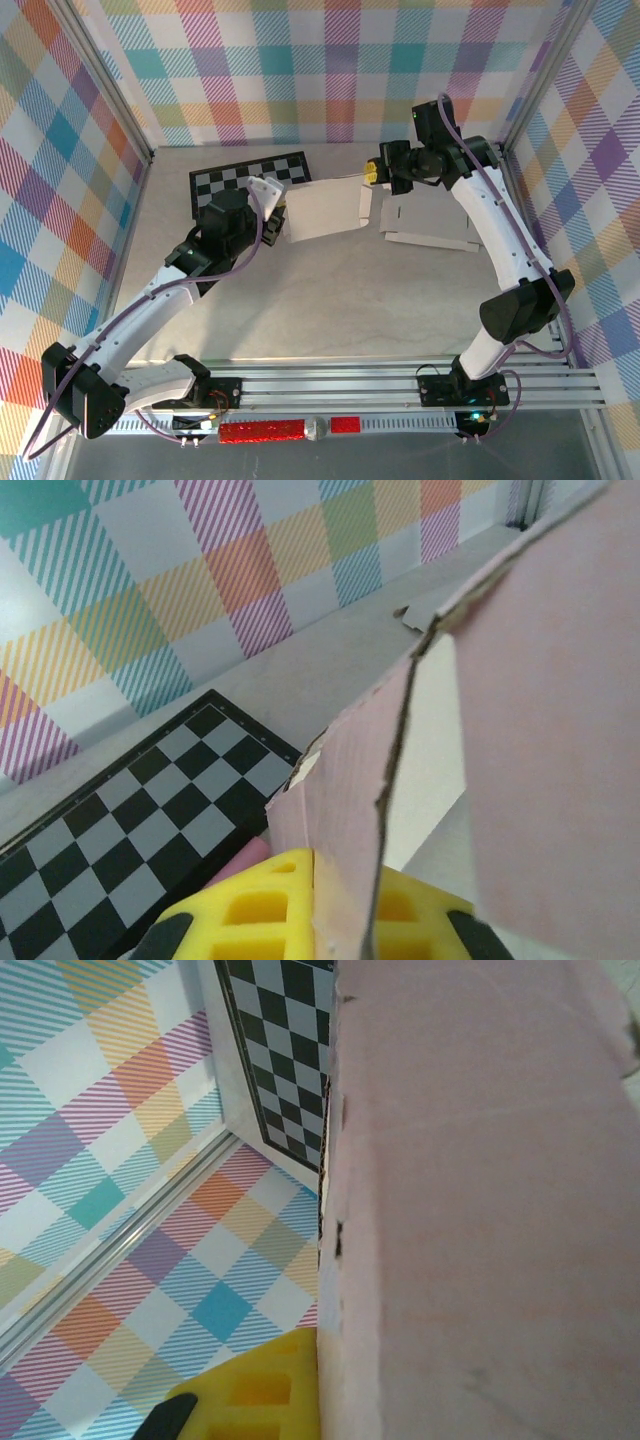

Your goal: Fold the paper box

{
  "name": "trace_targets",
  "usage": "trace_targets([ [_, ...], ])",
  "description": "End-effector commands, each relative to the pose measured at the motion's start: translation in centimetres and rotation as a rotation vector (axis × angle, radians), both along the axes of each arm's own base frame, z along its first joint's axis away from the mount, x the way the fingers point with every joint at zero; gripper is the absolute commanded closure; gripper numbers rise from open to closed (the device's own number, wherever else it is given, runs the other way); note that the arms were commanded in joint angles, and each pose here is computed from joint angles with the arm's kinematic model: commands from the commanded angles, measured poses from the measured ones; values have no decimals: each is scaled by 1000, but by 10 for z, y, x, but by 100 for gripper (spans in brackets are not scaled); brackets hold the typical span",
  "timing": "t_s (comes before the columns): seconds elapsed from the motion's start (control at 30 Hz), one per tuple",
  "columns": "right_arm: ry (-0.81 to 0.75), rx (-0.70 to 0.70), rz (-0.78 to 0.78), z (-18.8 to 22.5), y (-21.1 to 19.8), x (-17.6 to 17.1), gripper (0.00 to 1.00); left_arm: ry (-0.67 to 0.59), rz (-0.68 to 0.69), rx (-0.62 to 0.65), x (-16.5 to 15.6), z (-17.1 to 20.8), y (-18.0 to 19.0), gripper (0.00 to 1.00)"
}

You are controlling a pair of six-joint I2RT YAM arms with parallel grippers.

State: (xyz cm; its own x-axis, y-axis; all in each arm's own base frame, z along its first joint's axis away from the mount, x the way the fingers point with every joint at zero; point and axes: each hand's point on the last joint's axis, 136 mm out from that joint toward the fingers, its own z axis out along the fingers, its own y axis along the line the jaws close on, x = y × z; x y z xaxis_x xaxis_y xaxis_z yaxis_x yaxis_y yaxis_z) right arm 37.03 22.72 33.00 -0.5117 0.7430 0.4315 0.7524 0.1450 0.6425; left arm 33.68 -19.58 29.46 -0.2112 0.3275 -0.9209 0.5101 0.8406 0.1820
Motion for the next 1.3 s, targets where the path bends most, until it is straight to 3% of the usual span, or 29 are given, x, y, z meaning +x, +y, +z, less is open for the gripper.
trace_targets([
  [0.0,-23,26,-1,9,-1,-1,100,-45,-36,-69,-5,34,-5,100],
  [0.03,-30,23,0,10,-3,0,96,-32,-20,-86,-5,35,-3,100],
  [0.13,-68,3,5,13,-6,2,59,48,28,-130,-9,37,3,100],
  [0.2,-107,-26,-2,18,-12,2,41,156,49,-129,-14,25,5,100],
  [0.27,-153,-59,-10,25,-18,0,31,261,67,-133,-20,14,4,100],
  [0.37,-232,-118,-34,38,-32,-4,25,379,119,-151,-30,0,9,100],
  [0.53,-316,-192,-69,50,-47,-14,20,526,203,-134,-43,-21,16,100],
  [0.63,-334,-221,-54,48,-46,-19,19,545,219,-107,-50,-26,15,100],
  [1.03,-265,-205,72,15,46,-30,32,510,266,-66,-51,-32,-3,100],
  [1.27,-233,-207,110,-1,72,-19,38,486,260,-57,-51,-30,-9,100],
])
